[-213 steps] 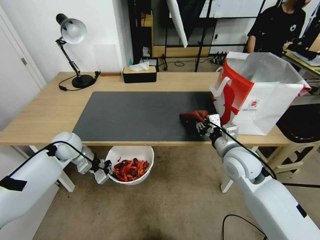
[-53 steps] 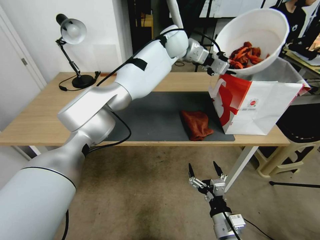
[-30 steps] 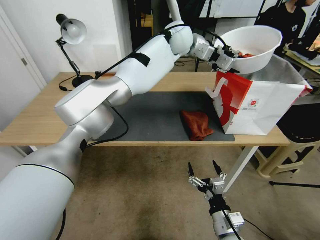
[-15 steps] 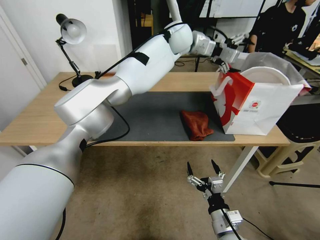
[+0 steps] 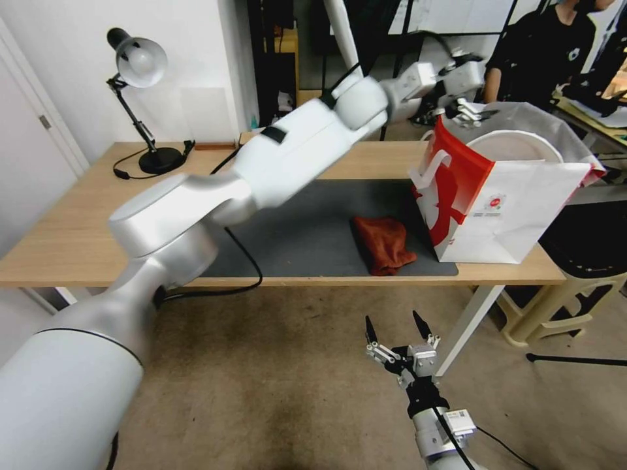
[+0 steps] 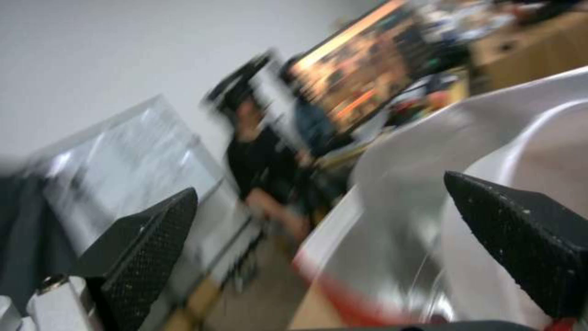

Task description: Sweep shrimp from table into container with towel, then put container into takeout bag.

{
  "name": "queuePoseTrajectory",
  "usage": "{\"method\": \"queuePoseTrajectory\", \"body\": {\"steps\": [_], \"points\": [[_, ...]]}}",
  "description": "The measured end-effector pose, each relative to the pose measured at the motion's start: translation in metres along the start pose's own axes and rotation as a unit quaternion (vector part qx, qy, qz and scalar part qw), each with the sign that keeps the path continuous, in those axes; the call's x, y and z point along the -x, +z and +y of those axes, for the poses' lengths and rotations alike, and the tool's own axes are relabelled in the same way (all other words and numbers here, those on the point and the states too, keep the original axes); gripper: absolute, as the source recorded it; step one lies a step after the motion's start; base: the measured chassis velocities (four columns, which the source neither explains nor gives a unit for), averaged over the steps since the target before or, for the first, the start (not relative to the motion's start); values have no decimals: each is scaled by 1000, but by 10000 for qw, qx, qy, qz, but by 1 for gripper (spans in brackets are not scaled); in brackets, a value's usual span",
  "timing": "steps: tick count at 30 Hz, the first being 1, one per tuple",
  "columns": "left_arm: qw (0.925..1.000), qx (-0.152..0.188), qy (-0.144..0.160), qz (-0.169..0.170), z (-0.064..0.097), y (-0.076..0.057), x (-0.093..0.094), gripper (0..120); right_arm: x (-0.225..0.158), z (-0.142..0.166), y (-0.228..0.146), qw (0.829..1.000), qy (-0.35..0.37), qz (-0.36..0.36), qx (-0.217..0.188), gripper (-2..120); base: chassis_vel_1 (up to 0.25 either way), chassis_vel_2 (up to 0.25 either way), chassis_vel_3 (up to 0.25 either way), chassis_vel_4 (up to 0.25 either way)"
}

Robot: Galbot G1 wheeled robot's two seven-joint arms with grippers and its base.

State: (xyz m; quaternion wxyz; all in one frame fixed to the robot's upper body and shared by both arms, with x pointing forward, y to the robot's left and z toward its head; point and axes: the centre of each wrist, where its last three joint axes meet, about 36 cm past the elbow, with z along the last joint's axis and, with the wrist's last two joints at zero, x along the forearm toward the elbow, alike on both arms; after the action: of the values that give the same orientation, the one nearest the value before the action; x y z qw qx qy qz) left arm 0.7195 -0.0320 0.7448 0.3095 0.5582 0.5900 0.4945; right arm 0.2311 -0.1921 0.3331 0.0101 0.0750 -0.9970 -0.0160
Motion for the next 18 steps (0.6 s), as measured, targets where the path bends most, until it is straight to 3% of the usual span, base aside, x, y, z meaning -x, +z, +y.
{"method": "queuePoseTrajectory", "body": {"steps": [2, 3, 5, 6, 7, 9, 10, 11, 14, 15, 16, 18], "points": [[9954, -772, -571, 48, -8, 5, 2, 100, 0, 0, 0, 10000, -5, -4, 3, 100, 0, 0, 0, 0], [9954, -772, -571, 48, -8, 5, 2, 100, 0, 0, 0, 10000, -5, -4, 3, 100, 0, 0, 0, 0], [9837, -1530, -942, 108, -24, -1, 14, 100, 0, 0, -1, 10000, -22, 5, -1, 100, 0, 0, 0, 0], [9716, -2069, -1143, 78, -37, -11, 25, 100, 0, 0, -3, 10000, -39, 3, -9, 100, 0, 0, 0, 0], [9716, -2069, -1143, 78, -37, -11, 25, 100, 0, 0, -3, 10000, -39, 3, -9, 100, 0, 0, 0, 0], [9364, -3021, -1727, 454, -62, -16, 14, 100, 1, -1, -5, 10000, -56, 10, -31, 100, 0, 0, 0, 0], [9096, -3487, -2160, 665, -77, -19, 5, 100, 2, -1, -6, 10000, -63, 3, -36, 100, 0, 0, 0, 0], [9096, -3487, -2160, 665, -77, -19, 5, 100, 2, -1, -6, 10000, -63, 3, -36, 100, 0, 0, 0, 0], [8123, -4972, -2860, 1061, -116, -42, -24, 100, 3, -2, -9, 10000, -61, 6, -43, 100, 0, 0, 0, 0], [8123, -4972, -2860, 1061, -116, -42, -24, 100, 3, -2, -9, 10000, -61, 6, -43, 100, 0, 0, 0, 0], [7808, -5339, -3034, 1157, -129, -52, -36, 100, 3, -2, -10, 10000, -62, 10, -45, 100, 0, 0, 0, 0], [7303, -5800, -3380, 1267, -163, -72, -60, 100, 3, -2, -13, 10000, -69, -4, -37, 100, 0, 0, 0, 0]]}}
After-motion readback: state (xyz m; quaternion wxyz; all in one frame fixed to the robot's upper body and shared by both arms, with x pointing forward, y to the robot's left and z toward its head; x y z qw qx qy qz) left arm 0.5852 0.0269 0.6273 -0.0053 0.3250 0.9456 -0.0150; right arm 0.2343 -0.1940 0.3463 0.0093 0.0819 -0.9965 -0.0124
